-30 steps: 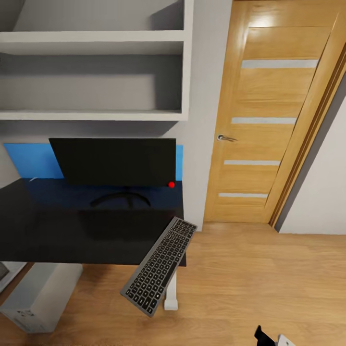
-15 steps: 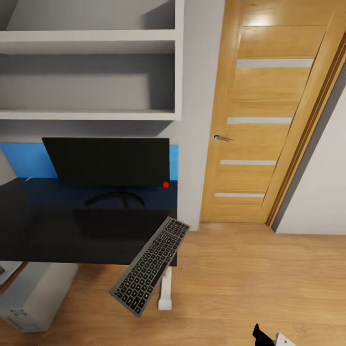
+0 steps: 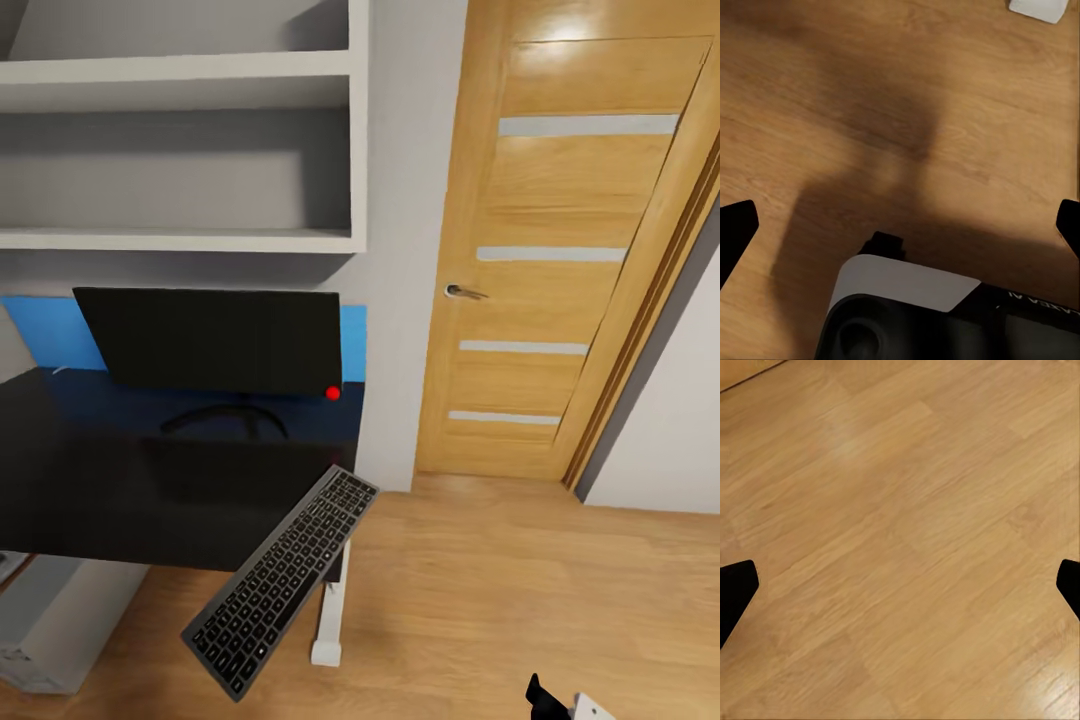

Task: In the bedroom, organize the workspace by keeping the computer under the desk, ensuring the monitor is on the desk, placing the keyboard on the desk next to the monitor, placing the mouse on the desk next to the keyboard, moving the folder from the swivel chair onto the desk next to the mouse, stacking the notebook on top of the folder with the pen on top of the notebook, and positioning the swivel chair next to the desk.

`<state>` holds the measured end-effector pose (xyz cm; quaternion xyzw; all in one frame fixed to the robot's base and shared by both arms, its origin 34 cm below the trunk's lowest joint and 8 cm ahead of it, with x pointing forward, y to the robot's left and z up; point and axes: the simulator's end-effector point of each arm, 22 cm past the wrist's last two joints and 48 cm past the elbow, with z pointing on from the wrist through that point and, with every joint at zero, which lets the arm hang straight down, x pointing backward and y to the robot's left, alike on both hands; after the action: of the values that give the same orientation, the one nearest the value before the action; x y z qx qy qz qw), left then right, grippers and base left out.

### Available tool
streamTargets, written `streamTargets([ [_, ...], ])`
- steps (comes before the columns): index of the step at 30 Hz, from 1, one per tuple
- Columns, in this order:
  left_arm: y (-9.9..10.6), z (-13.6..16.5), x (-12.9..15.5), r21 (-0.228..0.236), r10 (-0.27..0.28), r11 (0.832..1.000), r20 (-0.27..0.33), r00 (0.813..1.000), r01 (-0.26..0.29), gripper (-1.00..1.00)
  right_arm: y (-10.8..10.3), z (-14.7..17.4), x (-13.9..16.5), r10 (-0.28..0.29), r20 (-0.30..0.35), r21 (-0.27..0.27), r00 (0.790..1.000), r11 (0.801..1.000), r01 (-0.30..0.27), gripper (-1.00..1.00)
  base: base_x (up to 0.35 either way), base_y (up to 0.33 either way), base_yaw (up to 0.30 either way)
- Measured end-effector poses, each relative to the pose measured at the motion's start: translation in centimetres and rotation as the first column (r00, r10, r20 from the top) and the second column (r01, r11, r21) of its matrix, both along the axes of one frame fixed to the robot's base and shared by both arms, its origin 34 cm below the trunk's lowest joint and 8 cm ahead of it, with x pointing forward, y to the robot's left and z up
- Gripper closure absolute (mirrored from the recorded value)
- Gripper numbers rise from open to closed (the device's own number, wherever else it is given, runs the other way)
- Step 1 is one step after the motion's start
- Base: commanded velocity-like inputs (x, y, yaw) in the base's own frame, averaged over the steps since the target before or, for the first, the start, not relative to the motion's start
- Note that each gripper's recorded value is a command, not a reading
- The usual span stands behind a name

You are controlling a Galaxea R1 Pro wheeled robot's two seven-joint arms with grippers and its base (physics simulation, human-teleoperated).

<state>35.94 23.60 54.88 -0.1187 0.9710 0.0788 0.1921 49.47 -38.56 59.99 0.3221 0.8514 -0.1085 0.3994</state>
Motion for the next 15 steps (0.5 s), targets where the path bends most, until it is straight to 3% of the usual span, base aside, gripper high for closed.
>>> streamTargets([
  [5,0.00,-0.03,-0.02,0.000,0.000,1.000,-0.001,1.000,0.000,-1.00,0.11,-0.06,0.01,0.002,-0.001,0.001,1.000,1.000,-0.002,-1.00,0.140,-0.074,0.066],
  [12,0.01,0.02,0.12,0.002,-0.002,1.000,0.005,1.000,0.002,-1.00,0.06,-0.06,0.02,0.003,-0.001,0.000,1.000,1.000,-0.003,-1.00,0.015,-0.007,0.007],
  [15,0.04,0.09,0.22,0.003,-0.001,1.000,0.011,1.000,0.001,-1.00,0.13,-0.05,0.02,0.004,0.000,0.001,1.000,1.000,-0.004,-1.00,0.241,-0.060,0.110],
])
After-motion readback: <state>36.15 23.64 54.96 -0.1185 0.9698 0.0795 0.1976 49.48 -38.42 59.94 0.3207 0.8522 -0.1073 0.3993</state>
